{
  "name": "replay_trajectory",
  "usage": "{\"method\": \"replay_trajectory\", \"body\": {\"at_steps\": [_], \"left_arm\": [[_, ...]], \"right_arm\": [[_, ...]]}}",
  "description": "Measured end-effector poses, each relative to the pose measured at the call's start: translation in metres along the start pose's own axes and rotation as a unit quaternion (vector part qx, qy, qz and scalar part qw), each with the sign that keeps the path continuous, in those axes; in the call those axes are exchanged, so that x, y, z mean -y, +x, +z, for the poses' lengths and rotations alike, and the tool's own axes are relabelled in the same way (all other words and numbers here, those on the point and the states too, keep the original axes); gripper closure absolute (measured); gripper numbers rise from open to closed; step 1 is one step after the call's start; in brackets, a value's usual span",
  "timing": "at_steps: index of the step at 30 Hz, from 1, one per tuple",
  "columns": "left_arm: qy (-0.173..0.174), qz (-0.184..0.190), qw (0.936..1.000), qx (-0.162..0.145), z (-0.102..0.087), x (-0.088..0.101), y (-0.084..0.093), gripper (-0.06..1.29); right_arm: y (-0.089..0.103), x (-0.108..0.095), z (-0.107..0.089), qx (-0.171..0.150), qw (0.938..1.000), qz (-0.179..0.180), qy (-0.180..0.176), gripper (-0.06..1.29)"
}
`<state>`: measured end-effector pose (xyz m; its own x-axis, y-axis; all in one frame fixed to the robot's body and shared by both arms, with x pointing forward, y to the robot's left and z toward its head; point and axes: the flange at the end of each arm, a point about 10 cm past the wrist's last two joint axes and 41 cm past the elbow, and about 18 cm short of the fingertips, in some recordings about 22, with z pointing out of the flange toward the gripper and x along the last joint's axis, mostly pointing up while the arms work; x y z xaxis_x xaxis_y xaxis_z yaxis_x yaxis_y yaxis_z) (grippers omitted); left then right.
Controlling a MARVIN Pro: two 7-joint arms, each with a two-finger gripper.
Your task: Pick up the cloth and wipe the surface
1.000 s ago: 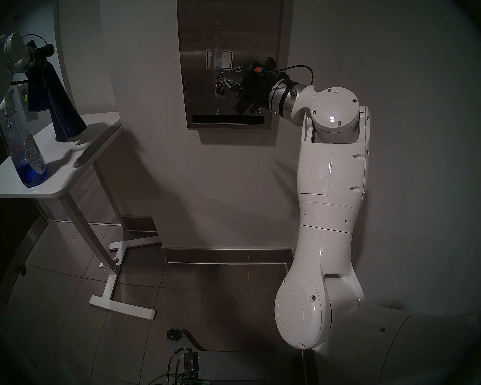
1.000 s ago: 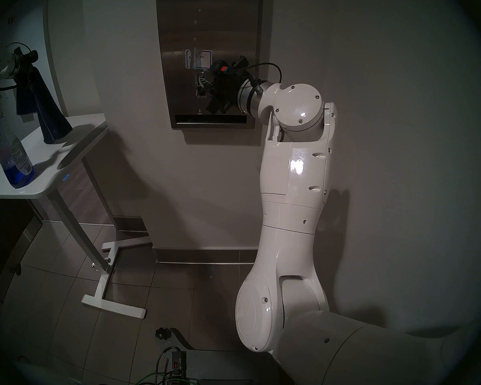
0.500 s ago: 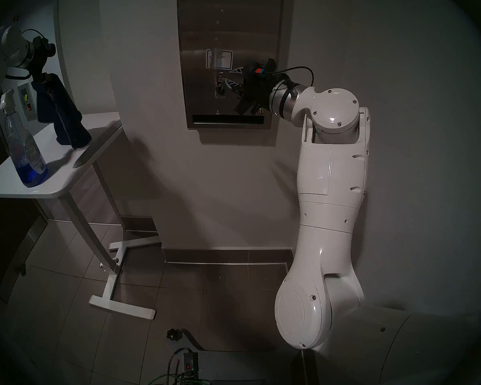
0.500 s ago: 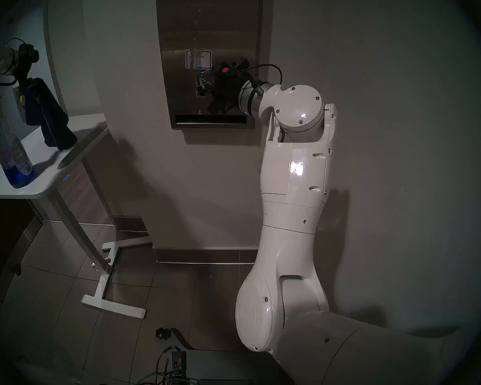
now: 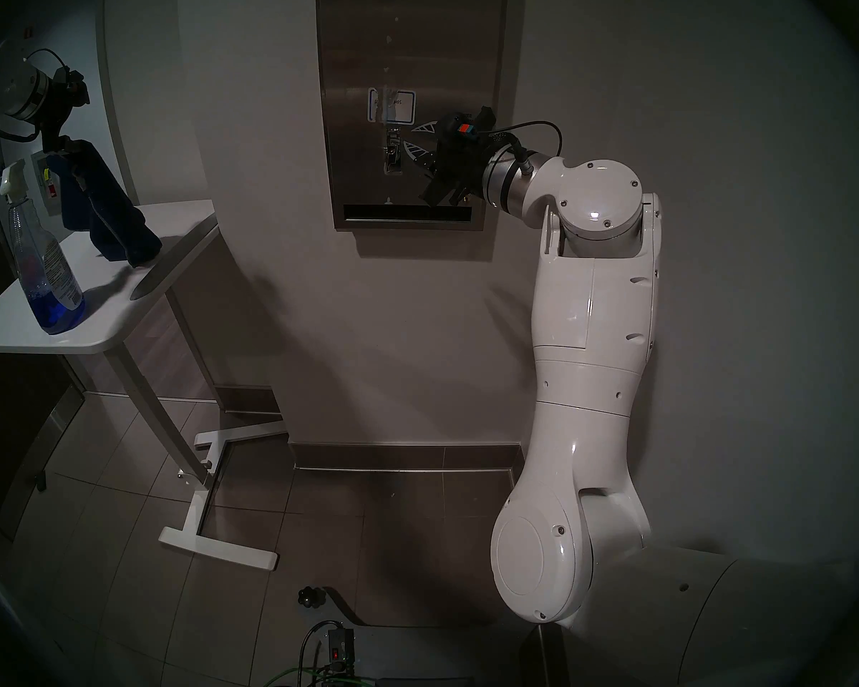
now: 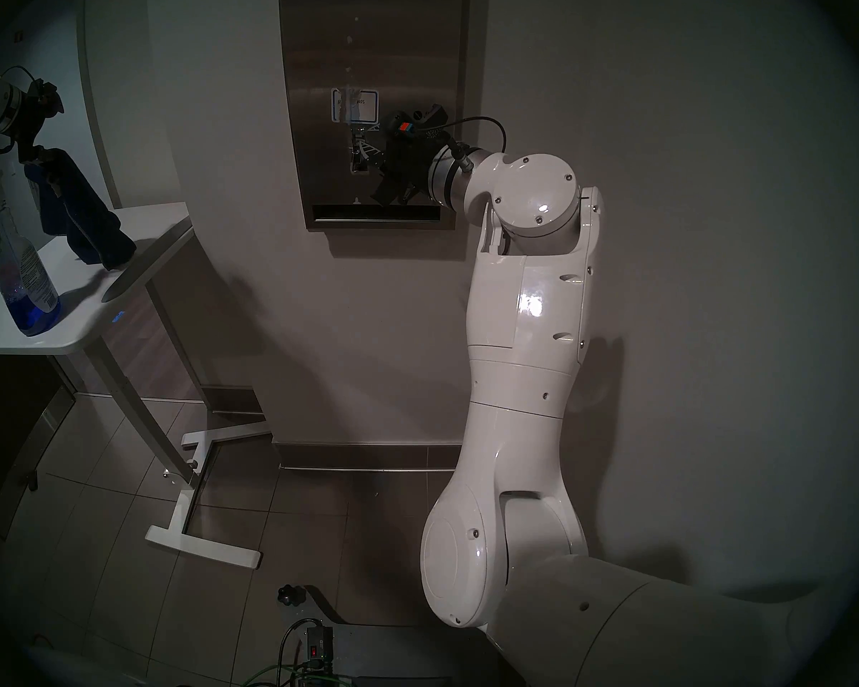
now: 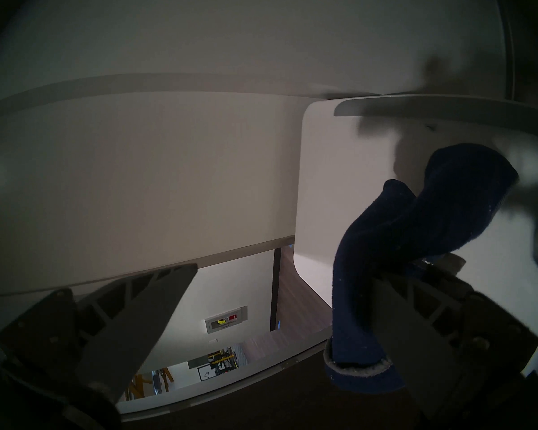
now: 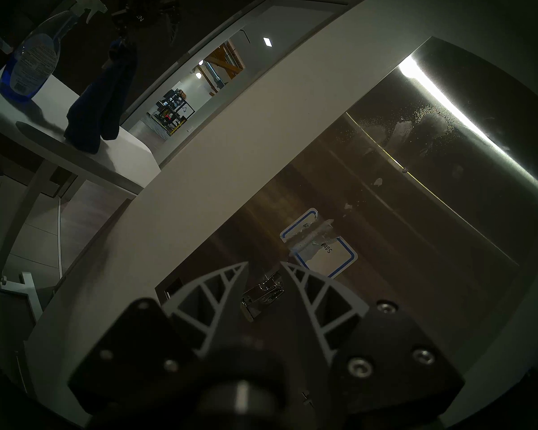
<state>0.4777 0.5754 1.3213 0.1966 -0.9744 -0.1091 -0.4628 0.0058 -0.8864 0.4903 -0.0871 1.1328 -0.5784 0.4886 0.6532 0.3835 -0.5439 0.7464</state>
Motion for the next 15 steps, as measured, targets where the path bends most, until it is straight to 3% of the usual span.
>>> {"method": "replay_trajectory", "body": {"at_steps": [10, 11, 12, 13, 15], "left_arm": [[-0.022, 0.053, 0.9982, -0.018, -0.0067, 0.0012, 0.0026, -0.02], [-0.024, 0.058, 0.9978, -0.019, -0.0071, 0.0016, 0.0033, 0.12], [-0.026, 0.065, 0.9973, -0.022, -0.0077, 0.0024, 0.0046, 0.81], [-0.027, 0.071, 0.9968, -0.025, -0.0084, 0.0032, 0.0058, 1.19], [-0.03, 0.081, 0.9958, -0.029, -0.0092, 0.0044, 0.0079, 1.25]], "right_arm": [[-0.002, 0.0003, 0.0, 0.001, 1.0, 0.001, 0.0, 0.84], [-0.0022, 0.0003, 0.0, 0.001, 1.0, 0.002, 0.0, 0.83], [-0.0024, 0.0004, 0.0, 0.001, 1.0, 0.002, 0.0, 0.84], [-0.0027, 0.0004, 0.0, 0.001, 1.0, 0.002, 0.0, 0.84], [-0.003, 0.0004, 0.0, 0.001, 1.0, 0.002, 0.0, 0.84]]}}
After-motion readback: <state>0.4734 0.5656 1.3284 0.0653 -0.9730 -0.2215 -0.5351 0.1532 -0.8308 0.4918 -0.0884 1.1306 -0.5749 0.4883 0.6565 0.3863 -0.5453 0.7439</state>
